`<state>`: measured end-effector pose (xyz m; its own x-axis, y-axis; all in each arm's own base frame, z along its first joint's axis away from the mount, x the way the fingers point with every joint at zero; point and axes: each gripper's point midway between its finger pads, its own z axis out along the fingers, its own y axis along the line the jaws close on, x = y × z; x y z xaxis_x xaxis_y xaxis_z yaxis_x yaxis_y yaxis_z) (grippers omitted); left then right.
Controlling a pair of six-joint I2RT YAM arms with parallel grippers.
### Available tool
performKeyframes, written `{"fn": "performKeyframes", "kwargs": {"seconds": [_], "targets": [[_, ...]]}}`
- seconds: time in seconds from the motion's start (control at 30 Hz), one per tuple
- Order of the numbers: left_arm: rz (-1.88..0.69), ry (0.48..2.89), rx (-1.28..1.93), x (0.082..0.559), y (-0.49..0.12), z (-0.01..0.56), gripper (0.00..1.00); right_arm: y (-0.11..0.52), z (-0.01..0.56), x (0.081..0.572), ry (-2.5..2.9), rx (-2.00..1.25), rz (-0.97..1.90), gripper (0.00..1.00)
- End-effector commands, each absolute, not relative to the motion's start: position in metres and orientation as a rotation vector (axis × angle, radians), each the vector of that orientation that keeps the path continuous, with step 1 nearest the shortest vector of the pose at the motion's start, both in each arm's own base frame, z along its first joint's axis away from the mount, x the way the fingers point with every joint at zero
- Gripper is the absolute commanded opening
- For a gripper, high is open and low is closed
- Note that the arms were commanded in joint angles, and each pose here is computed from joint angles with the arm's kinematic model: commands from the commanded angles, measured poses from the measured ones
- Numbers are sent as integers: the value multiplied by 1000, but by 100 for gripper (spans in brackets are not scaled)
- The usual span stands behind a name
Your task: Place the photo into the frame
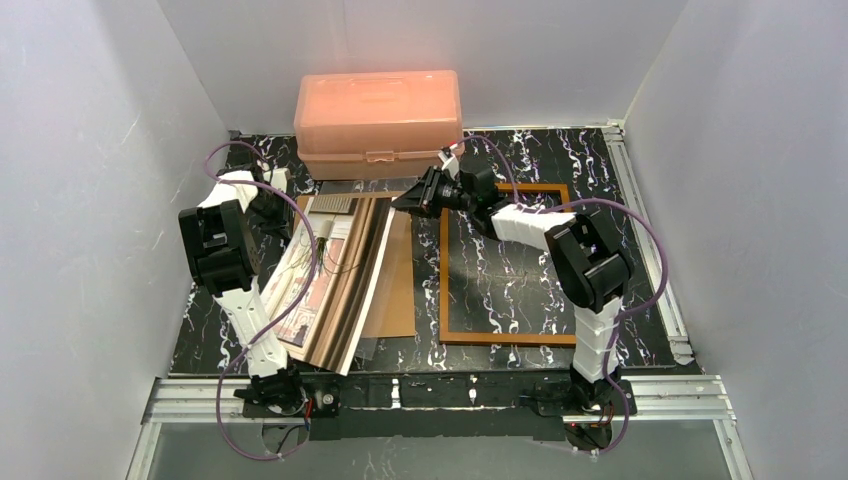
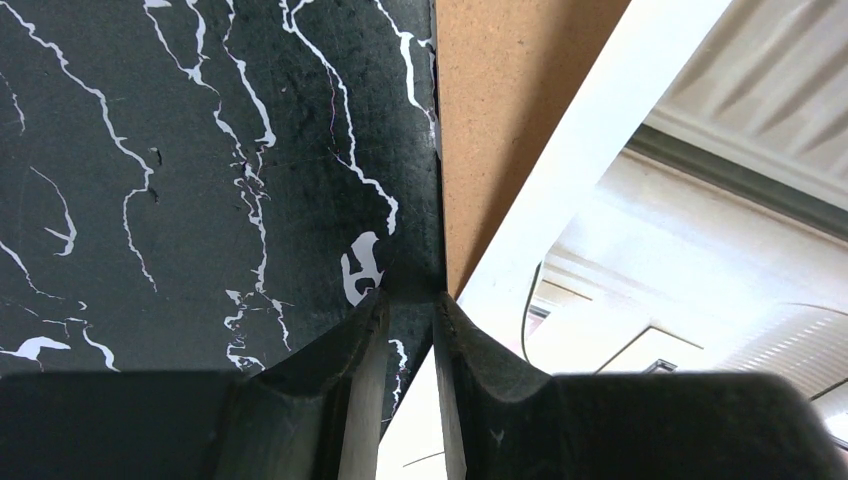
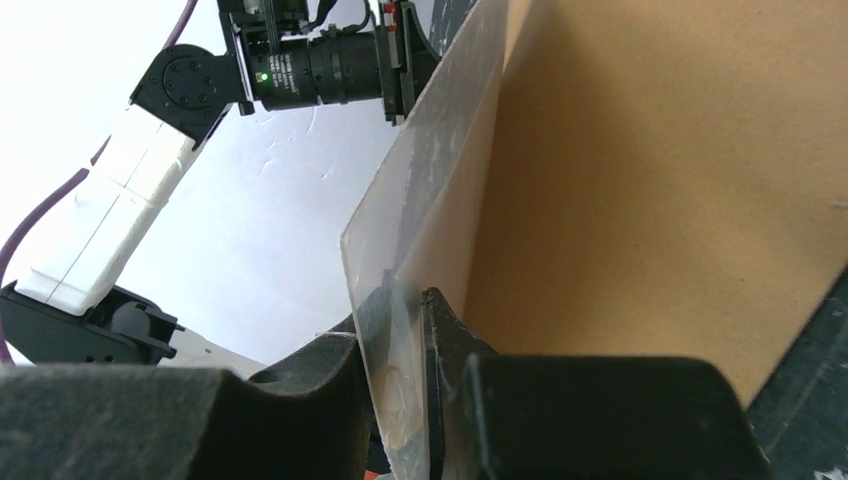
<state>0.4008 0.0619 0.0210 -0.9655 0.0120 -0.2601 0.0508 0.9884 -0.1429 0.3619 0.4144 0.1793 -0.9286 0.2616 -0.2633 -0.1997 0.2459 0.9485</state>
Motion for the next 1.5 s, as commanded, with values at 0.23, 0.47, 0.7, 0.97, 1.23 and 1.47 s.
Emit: {"fn": "performKeyframes", "kwargs": {"seconds": [0.23,0.47,0.7,0.97,1.23,1.47], "targets": [[-333,2910,42,385,39,32,22,354,252,394,2093,-74,1454,21],[-374,2881,32,391,33,51,23,311,284,405,2066,-74,1302,15],[-535,2738,34,404,10,125,56,291,334,395,2010,-183,1168,10],[-723,2596,170,390,-40,204,75,265,440,379,1757,-285,1015,9],[-960,2406,292,373,-87,272,99,251,492,357,1617,-313,986,7],[-1114,2304,380,363,-113,289,98,257,517,331,1552,-331,1132,6]]}}
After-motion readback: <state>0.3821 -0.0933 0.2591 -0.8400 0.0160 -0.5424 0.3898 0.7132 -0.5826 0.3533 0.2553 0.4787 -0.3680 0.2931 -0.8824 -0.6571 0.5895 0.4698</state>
